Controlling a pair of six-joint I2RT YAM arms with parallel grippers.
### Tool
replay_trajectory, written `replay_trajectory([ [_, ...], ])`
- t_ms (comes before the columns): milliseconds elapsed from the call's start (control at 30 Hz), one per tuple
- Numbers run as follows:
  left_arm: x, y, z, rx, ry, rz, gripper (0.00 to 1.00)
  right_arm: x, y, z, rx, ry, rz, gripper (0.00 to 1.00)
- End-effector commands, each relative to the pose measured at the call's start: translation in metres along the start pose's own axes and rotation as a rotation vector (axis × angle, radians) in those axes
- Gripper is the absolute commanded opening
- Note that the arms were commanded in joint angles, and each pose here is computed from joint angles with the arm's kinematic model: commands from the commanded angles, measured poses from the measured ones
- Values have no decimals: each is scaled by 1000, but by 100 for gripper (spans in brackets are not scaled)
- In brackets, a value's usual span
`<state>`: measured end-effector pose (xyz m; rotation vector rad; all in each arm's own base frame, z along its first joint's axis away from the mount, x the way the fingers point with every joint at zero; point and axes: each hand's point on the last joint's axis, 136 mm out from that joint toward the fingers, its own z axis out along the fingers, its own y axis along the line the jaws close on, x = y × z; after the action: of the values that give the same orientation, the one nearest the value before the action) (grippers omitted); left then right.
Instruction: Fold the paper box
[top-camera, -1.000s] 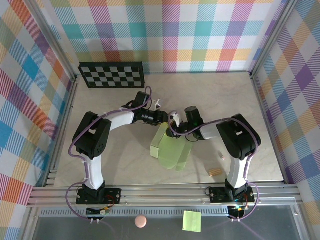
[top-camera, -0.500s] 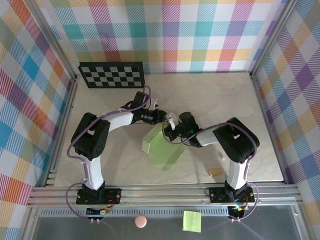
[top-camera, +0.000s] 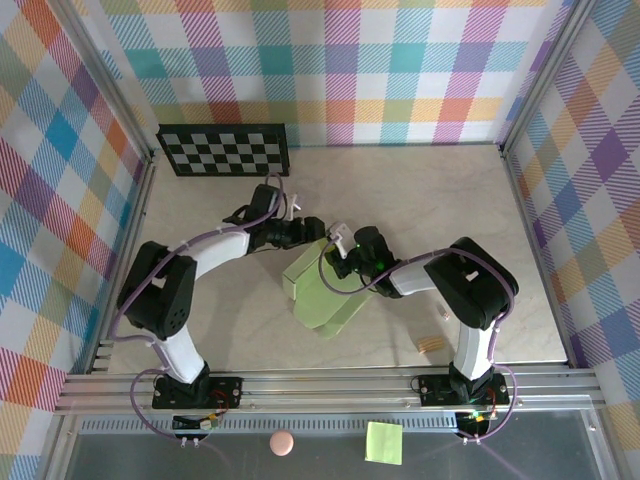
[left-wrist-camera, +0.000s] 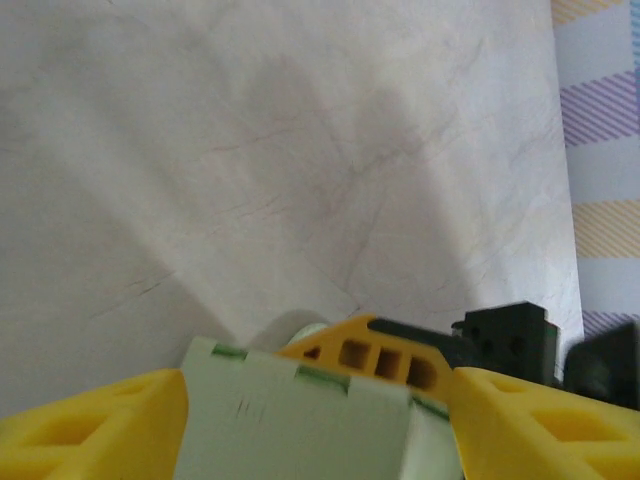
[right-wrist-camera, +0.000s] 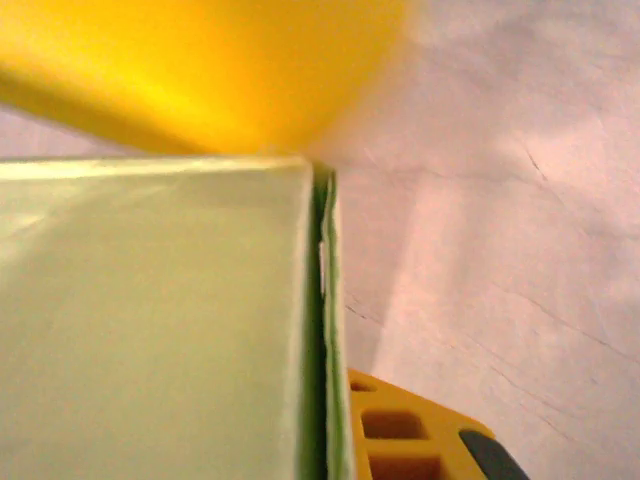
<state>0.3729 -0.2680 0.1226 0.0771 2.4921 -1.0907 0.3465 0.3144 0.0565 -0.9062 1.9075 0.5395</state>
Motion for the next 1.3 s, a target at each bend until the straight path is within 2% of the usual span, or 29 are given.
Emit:
replay_trajectory([
  [0,-18,-21,-35,30,-74,56,71,27,5,-1,-32,94,-12,0],
  [133,-12,7,-45,-63,-51,30,72,28,7,0,-42,102,-10,0],
  [233,5,27,-38,-117,27,5,64,28,6,1,-37,107,-9,0],
  [300,14,33,-29,-107,69,-8,58,30,5,2,-30,115,-2,0],
  [400,34,42,-19,-95,151,-56,52,30,5,3,-29,108,10,8],
  [633,45,45,-6,-65,208,-78,48,25,6,9,-41,73,18,17],
  [733,50,45,1,-48,237,-88,46,23,3,12,-28,71,52,18],
  [1000,64,32,22,18,302,-78,43,13,-10,15,68,42,51,1],
  [1167,74,25,30,42,340,-70,43,11,-22,19,194,57,59,0],
  [1267,78,24,33,51,352,-73,42,12,-19,22,219,71,56,0],
])
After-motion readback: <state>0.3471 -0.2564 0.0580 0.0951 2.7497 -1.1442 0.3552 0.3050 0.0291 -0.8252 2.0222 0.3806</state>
